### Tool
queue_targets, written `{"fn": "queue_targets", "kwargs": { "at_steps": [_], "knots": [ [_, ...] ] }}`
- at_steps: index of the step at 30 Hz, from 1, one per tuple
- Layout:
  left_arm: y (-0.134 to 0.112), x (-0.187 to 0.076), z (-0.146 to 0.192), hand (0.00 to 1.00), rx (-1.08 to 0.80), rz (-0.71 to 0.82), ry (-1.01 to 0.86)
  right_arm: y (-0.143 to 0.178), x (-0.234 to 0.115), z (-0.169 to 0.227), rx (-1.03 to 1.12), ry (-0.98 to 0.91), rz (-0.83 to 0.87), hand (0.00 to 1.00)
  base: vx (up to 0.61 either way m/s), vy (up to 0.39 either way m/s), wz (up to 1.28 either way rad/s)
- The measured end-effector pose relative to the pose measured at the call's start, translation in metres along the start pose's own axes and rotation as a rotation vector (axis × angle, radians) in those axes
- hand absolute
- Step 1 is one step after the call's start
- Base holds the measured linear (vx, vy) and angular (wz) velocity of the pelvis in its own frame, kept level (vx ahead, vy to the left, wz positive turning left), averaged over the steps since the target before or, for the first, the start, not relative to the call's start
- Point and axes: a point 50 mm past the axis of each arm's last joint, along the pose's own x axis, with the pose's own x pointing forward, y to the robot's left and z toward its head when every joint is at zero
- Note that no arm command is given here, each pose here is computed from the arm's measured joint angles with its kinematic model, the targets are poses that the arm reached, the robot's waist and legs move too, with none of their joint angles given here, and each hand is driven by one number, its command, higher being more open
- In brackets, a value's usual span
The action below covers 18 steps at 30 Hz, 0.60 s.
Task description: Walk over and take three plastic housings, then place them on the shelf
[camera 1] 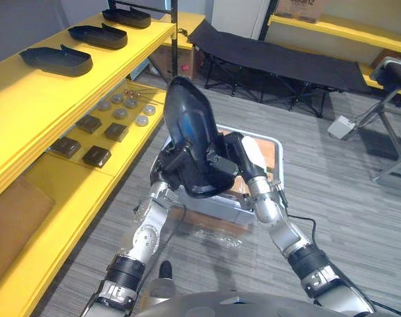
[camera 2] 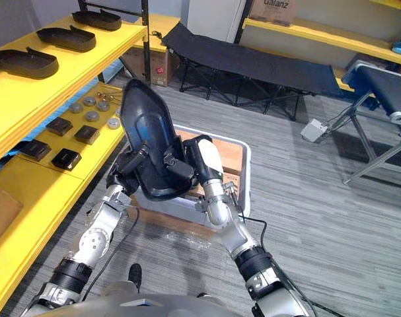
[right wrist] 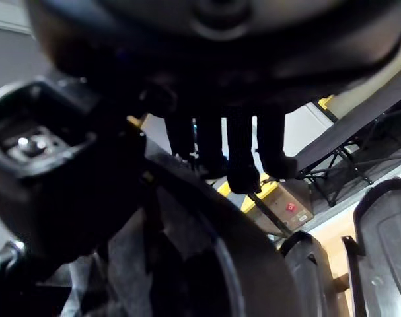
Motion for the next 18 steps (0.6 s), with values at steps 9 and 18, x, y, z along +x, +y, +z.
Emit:
{"fn": "queue_targets", "kwargs": {
  "at_steps": [9, 18],
  "knots": [
    [0.003, 0.001, 0.003, 0.00, 0.115, -0.030, 0.015, 0.010, -0.010, -0.001, 0.057, 0.033, 0.005, 1.00, -0.01, 0.011, -0.03],
    [-0.010, -0.018, 0.018, 0.00, 0.094, -0.102, -0.119, -0.006, -0.018, 0.022, 0.258, -0.060, -0.096, 1.00, 0.01, 0.000, -0.04]
  ]
}}
